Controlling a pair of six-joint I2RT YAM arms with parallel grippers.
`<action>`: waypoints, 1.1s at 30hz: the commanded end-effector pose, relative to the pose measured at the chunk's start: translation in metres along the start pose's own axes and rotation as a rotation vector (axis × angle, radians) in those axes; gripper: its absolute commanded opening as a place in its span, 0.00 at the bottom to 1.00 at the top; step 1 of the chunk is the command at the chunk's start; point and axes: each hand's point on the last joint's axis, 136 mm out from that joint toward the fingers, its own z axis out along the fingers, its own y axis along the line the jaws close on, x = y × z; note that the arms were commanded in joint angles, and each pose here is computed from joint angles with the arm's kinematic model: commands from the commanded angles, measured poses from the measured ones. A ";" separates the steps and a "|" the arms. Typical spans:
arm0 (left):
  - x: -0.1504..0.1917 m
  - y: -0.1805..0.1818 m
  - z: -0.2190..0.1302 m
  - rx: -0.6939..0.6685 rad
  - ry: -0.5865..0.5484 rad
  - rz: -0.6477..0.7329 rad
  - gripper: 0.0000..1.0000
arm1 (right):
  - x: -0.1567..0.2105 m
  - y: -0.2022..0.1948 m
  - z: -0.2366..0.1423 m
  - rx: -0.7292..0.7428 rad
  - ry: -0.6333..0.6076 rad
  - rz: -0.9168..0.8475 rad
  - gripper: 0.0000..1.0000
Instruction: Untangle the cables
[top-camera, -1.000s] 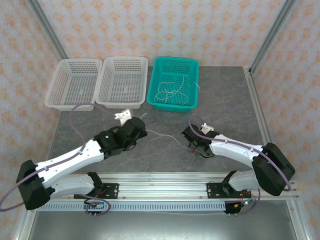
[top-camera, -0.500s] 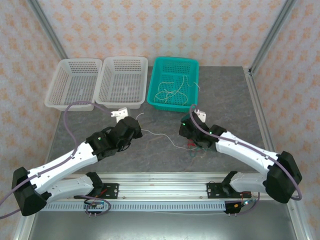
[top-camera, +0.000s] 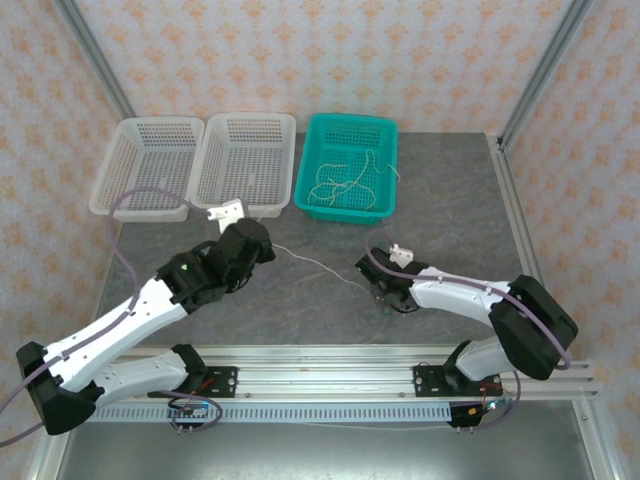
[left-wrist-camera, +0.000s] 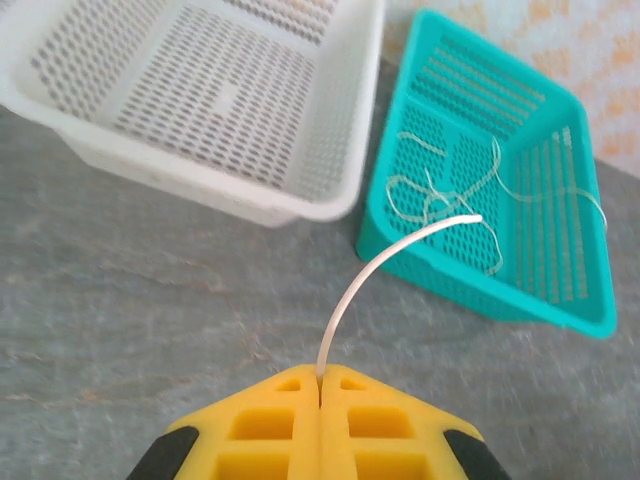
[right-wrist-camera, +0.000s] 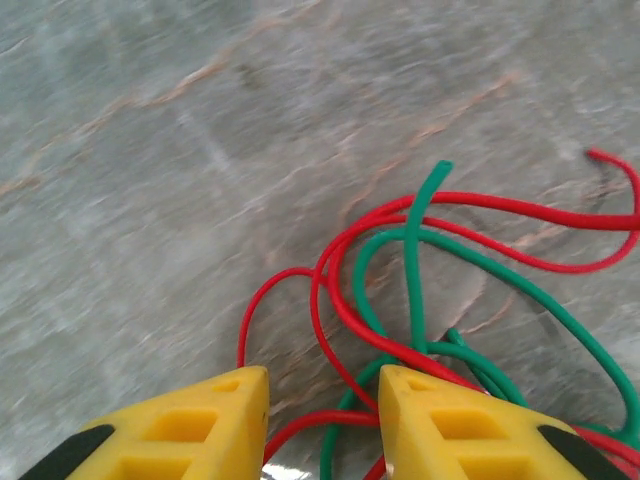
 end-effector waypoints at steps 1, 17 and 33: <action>-0.027 0.022 -0.015 -0.063 -0.067 0.024 0.00 | 0.003 -0.032 0.010 0.088 -0.016 0.071 0.36; -0.116 -0.056 -0.042 0.149 -0.197 0.022 0.00 | -0.051 0.002 -0.066 -0.193 -0.133 0.125 0.56; -0.223 -0.190 -0.058 0.436 -0.339 0.053 0.00 | -0.131 0.046 -0.232 -0.952 -0.726 0.148 0.78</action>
